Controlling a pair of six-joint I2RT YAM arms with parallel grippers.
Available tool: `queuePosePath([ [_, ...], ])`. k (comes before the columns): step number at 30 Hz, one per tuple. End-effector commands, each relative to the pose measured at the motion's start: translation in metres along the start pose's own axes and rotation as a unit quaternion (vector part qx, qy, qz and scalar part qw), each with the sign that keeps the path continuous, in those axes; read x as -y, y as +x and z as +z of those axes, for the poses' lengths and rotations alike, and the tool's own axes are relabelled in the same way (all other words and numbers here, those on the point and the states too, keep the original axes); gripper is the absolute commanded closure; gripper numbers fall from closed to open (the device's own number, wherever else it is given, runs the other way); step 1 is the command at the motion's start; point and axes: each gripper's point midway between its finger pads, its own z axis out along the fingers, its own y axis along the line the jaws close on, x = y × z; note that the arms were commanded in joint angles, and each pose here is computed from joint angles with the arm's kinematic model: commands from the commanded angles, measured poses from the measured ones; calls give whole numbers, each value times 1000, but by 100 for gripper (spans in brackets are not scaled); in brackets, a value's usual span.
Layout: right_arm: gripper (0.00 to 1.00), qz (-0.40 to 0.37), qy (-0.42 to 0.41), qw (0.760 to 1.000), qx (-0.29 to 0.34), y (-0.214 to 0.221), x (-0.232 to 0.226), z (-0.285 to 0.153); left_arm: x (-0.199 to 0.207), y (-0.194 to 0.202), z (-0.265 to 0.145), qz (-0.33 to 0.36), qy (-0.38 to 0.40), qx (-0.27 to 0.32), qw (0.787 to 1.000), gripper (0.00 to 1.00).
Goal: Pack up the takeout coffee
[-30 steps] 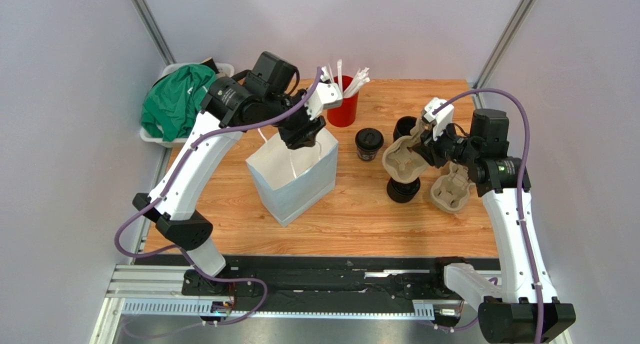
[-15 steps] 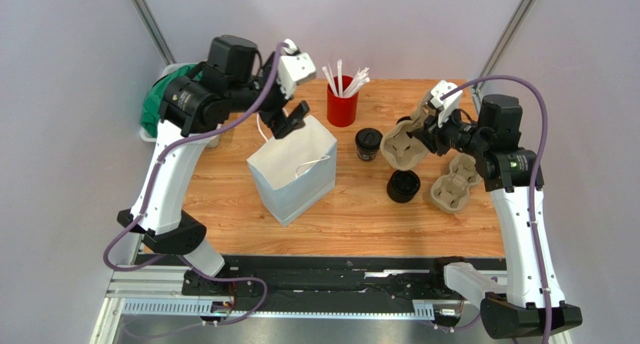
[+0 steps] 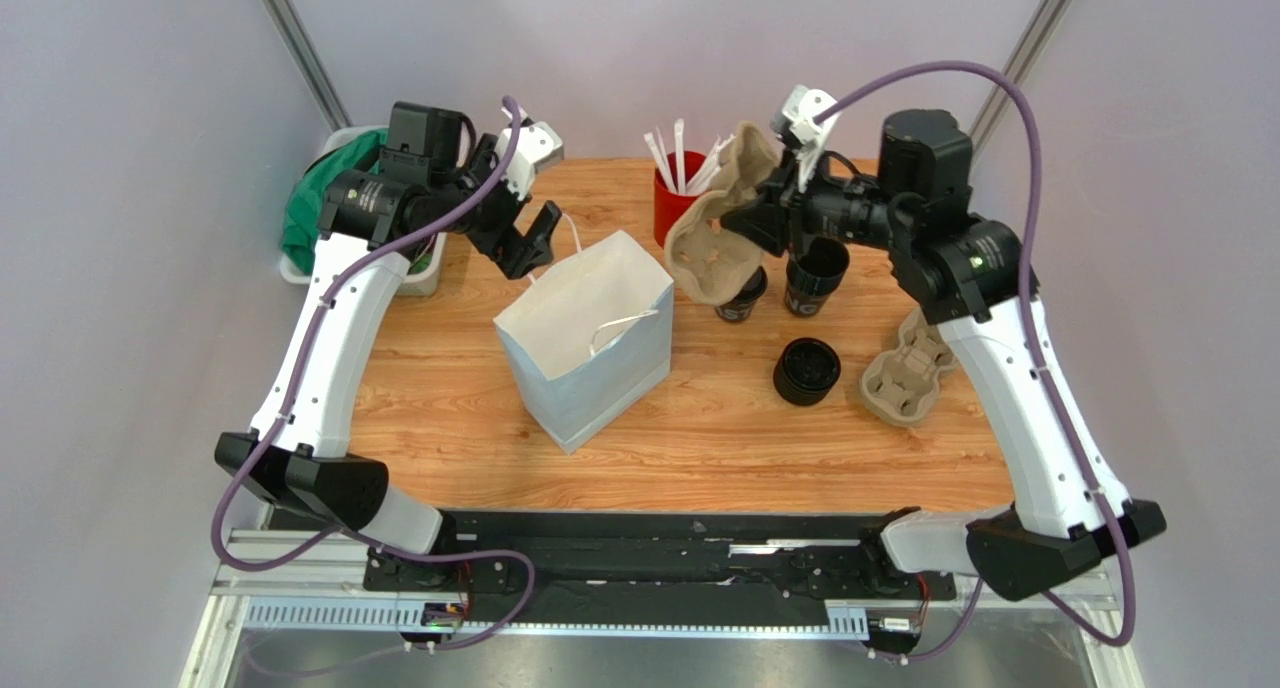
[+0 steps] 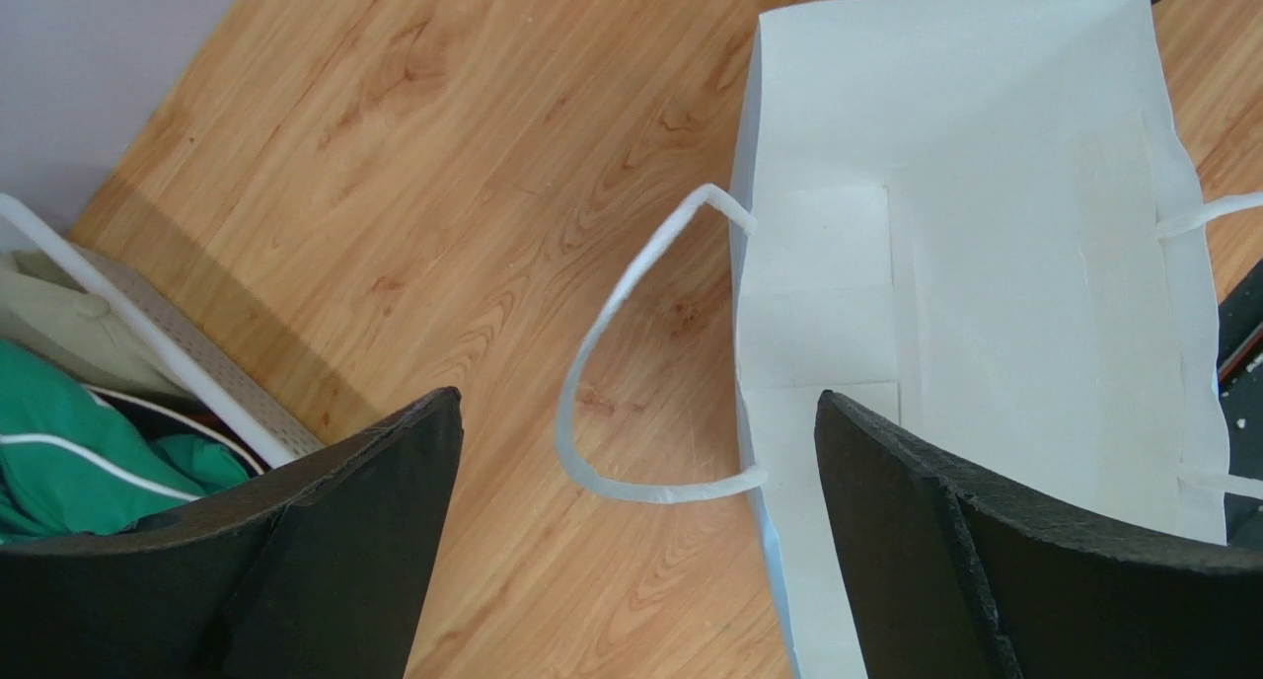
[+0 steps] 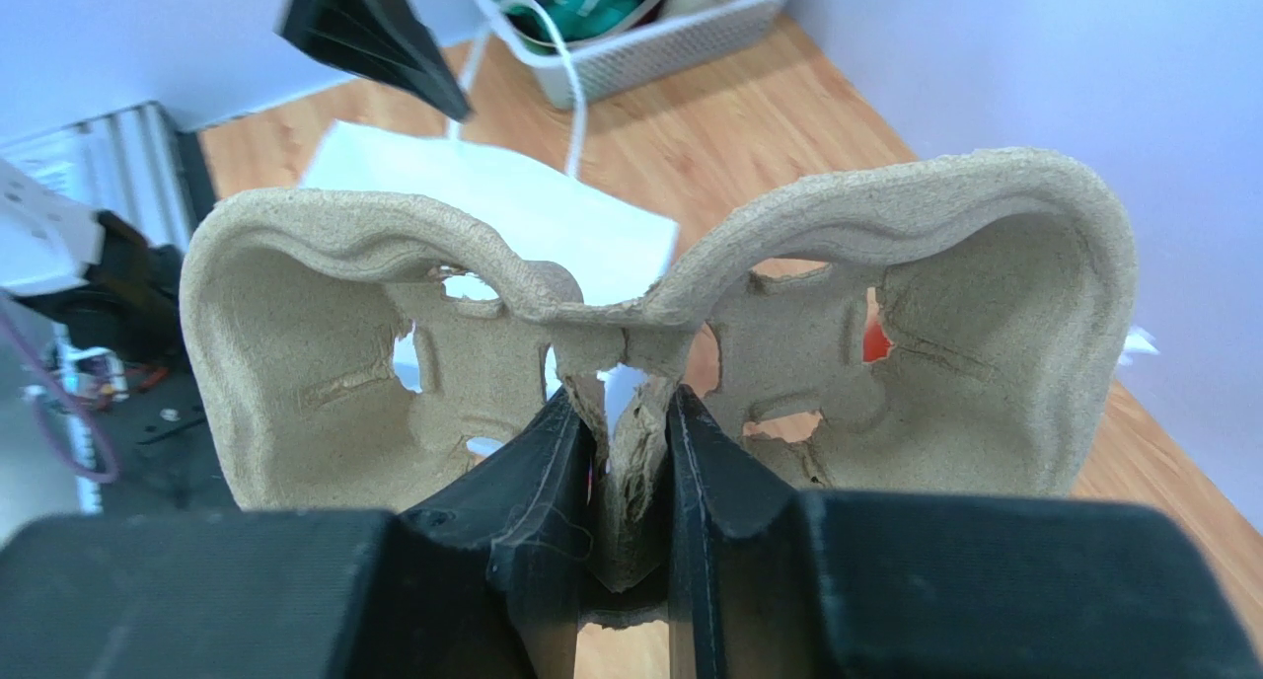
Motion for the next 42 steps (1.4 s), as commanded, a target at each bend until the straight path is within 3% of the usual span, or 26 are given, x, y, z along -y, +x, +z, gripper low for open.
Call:
queuePosePath([
  [1, 79, 11, -63, 997, 50, -47, -32, 21, -4, -27, -4, 0, 17, 64, 998, 3],
  [9, 81, 92, -189, 976, 57, -63, -72, 52, -21, -27, -3, -34, 16, 88, 995, 9],
  [20, 81, 180, -281, 942, 40, -62, -106, 78, -28, -22, 11, -58, 41, 94, 993, 34],
  [28, 82, 241, -286, 927, 2, -26, -114, 109, -28, -19, 14, -67, 39, 101, 992, 36],
  [42, 81, 290, -206, 931, -80, 39, -96, 154, -38, -15, 22, -99, 13, 110, 989, 36],
])
